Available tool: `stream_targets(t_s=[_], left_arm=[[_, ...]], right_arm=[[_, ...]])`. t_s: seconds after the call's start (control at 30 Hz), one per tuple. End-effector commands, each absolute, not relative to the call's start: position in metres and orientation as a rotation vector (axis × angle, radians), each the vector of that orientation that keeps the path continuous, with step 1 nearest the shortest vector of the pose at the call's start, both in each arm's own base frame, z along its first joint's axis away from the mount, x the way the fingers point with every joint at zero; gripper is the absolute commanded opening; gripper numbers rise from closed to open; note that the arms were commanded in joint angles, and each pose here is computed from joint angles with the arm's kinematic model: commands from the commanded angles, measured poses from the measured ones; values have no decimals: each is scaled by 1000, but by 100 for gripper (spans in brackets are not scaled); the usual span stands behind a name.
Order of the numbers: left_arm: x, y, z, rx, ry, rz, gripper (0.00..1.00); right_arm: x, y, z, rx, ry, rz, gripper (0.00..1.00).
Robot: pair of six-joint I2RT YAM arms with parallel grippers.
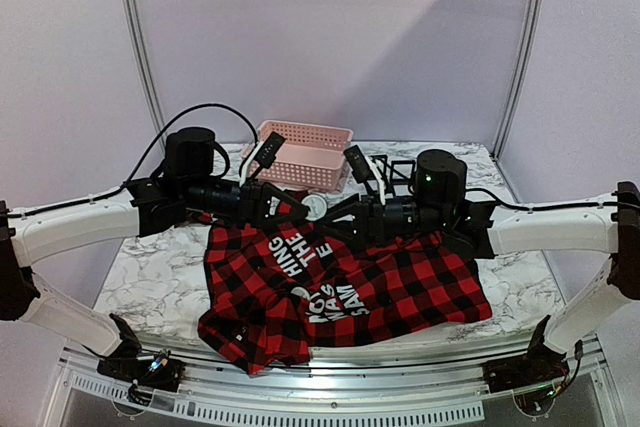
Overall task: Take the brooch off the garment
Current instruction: Close the brooch at the center of the board.
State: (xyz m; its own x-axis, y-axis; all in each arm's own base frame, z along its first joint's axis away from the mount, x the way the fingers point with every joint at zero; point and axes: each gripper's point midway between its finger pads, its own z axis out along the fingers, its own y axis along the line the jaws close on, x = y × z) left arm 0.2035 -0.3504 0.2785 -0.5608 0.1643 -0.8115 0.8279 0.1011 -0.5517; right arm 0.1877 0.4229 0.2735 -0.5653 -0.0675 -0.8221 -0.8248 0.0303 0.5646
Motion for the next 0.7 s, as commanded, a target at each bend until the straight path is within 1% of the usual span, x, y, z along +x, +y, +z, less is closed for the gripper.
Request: stream_targets(t_s=[0.0,0.23,0.67], left_arm=[[204,-348,275,967,1809,-1510,0],[203,-349,275,971,1812,-1516,0],[203,-349,275,972,1814,-1520,0]], right_arm=[[193,428,284,-890,1667,1581,41],[198,427,288,-848,1650,1573,33],[201,429,285,-843,1659,1571,26]])
